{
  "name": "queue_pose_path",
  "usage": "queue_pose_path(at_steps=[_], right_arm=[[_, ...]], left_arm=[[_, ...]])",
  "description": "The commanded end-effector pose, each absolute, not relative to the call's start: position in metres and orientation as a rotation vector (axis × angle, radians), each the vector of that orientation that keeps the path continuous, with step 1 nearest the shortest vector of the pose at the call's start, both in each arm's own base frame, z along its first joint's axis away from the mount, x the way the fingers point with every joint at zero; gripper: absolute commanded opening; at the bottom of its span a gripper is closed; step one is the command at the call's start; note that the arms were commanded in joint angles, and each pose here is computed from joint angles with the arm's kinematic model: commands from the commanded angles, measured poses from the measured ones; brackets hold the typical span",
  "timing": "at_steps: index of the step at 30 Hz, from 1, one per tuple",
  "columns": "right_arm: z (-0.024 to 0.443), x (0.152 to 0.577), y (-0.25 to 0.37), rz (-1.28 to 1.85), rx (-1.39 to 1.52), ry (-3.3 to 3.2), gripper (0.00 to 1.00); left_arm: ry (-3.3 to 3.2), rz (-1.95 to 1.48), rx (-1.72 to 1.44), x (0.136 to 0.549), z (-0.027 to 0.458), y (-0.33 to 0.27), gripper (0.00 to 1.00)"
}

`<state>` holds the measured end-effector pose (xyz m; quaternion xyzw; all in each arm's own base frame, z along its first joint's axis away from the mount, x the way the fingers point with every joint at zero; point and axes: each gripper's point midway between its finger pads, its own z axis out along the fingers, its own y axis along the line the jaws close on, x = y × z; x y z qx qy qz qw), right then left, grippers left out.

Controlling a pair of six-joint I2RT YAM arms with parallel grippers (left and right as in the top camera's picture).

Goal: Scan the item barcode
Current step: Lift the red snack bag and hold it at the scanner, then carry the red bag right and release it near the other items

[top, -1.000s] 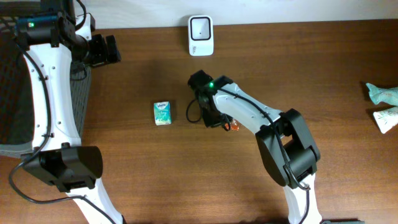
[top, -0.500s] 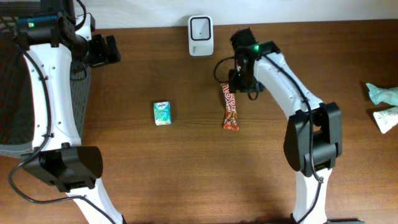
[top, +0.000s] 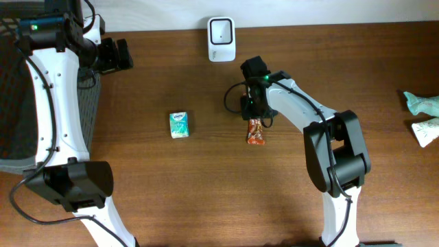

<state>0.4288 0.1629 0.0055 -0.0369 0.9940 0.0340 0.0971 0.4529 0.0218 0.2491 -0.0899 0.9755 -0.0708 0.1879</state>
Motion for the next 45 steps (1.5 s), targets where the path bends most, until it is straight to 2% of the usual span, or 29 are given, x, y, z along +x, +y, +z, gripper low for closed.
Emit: queue_pose_path(at_steps=[1, 4, 7, 10, 12, 15, 19, 24, 27, 29, 30, 31, 33, 34, 36, 39, 43, 45], right_arm=[[0.006, 0.425, 0.167, 0.117, -0.110, 2.947, 0.26], [0.039, 0.452, 0.178, 0.161, -0.109, 2.859, 0.13], [0.100, 0.497, 0.195, 0.233, -0.104, 2.683, 0.04], [0.180, 0.560, 0.220, 0.353, -0.094, 2.335, 0.04], [0.206, 0.586, 0.232, 0.404, -0.093, 2.168, 0.04], [0.209, 0.615, 0.244, 0.442, -0.088, 2.026, 0.04], [0.186, 0.644, 0.255, 0.549, 0.028, 1.920, 0.04], [0.170, 0.653, 0.249, 0.514, 0.060, 1.907, 0.04], [0.192, 0.654, 0.218, 0.439, 0.111, 1.912, 0.04], [0.224, 0.649, 0.161, 0.329, 0.213, 1.925, 0.04], [0.230, 0.643, 0.113, 0.235, 0.300, 1.970, 0.04], [0.229, 0.639, 0.091, 0.194, 0.348, 1.991, 0.04], [0.208, 0.619, 0.006, 0.029, 0.562, 2.080, 0.04], [0.187, 0.599, -0.046, -0.082, 0.684, 2.154, 0.04], [0.164, 0.569, -0.103, -0.212, 0.811, 2.240, 0.04], [0.134, 0.494, -0.219, -0.398, 1.110, 2.335, 0.04], [0.123, 0.420, -0.308, -0.484, 1.391, 2.316, 0.04], [0.119, 0.396, -0.333, -0.506, 1.476, 2.298, 0.06]], left_arm=[[2.738, -0.205, -0.241, 0.453, 0.251, 0.022, 0.99], [2.738, -0.205, -0.241, 0.453, 0.251, 0.022, 0.99], [2.738, -0.205, -0.241, 0.453, 0.251, 0.022, 0.99], [2.738, -0.205, -0.241, 0.453, 0.251, 0.022, 0.99], [2.738, -0.205, -0.241, 0.453, 0.251, 0.022, 0.99], [2.738, -0.205, -0.241, 0.453, 0.251, 0.022, 0.99], [2.738, -0.205, -0.242, 0.453, 0.251, 0.022, 0.99], [2.738, -0.205, -0.242, 0.453, 0.251, 0.022, 0.99], [2.738, -0.205, -0.242, 0.453, 0.251, 0.022, 0.99], [2.738, -0.205, -0.241, 0.453, 0.251, 0.022, 0.99], [2.738, -0.205, -0.241, 0.453, 0.251, 0.022, 0.99], [2.738, -0.205, -0.241, 0.453, 0.251, 0.022, 0.99], [2.738, -0.205, -0.242, 0.453, 0.251, 0.022, 0.99], [2.738, -0.205, -0.241, 0.453, 0.251, 0.022, 0.99], [2.738, -0.205, -0.242, 0.453, 0.251, 0.022, 0.99], [2.738, -0.205, -0.242, 0.453, 0.251, 0.022, 0.99], [2.738, -0.205, -0.242, 0.453, 0.251, 0.022, 0.99], [2.738, -0.205, -0.241, 0.453, 0.251, 0.022, 0.99]])
